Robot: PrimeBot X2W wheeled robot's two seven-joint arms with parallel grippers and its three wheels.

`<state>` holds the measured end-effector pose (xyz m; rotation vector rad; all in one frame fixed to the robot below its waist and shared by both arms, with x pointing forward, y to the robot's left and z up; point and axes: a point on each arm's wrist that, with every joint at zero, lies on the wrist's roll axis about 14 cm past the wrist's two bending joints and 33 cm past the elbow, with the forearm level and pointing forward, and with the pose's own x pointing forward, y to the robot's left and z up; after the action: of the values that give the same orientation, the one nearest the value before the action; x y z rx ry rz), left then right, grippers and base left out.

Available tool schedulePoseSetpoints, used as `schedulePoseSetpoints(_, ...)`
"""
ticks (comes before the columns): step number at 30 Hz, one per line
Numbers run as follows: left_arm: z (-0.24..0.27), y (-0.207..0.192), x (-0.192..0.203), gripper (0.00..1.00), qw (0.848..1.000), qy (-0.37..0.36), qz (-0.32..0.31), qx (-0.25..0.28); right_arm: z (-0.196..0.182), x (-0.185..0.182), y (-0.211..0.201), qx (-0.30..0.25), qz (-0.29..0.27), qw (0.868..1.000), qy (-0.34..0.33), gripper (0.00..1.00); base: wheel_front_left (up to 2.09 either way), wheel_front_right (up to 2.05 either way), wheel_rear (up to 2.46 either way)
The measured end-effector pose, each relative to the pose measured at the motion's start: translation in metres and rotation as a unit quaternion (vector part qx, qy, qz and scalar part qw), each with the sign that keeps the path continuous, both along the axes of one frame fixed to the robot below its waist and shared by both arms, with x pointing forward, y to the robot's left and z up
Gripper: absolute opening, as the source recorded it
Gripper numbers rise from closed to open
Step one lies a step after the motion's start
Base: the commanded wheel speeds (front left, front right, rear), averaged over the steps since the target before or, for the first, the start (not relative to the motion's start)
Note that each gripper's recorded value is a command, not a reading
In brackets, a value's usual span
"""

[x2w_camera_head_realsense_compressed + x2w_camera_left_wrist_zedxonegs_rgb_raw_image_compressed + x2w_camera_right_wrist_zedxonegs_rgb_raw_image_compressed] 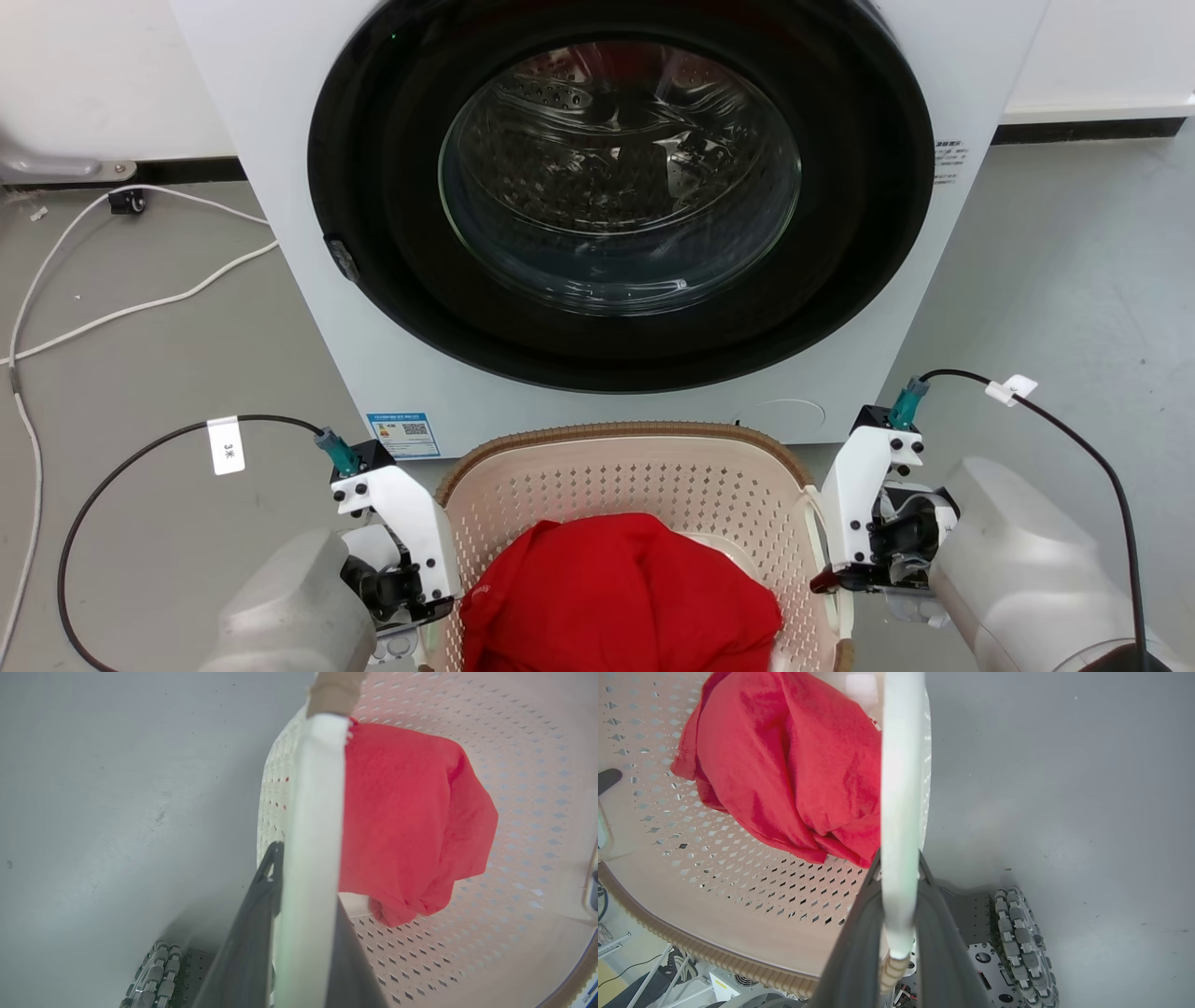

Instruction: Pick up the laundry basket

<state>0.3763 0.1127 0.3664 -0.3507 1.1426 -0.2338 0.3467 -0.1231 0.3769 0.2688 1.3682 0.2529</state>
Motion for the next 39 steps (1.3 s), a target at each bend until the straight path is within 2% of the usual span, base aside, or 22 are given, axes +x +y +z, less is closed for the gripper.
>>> schedulePoseSetpoints(39, -0.0017, 0.0043, -0.0011, 0.00, 1.000, 0.001, 0.004, 0.003, -0.0039, -0.0056, 0.0043, 0.010, 0.000, 1.000, 0.012, 0.00, 0.00, 0.00, 0.00)
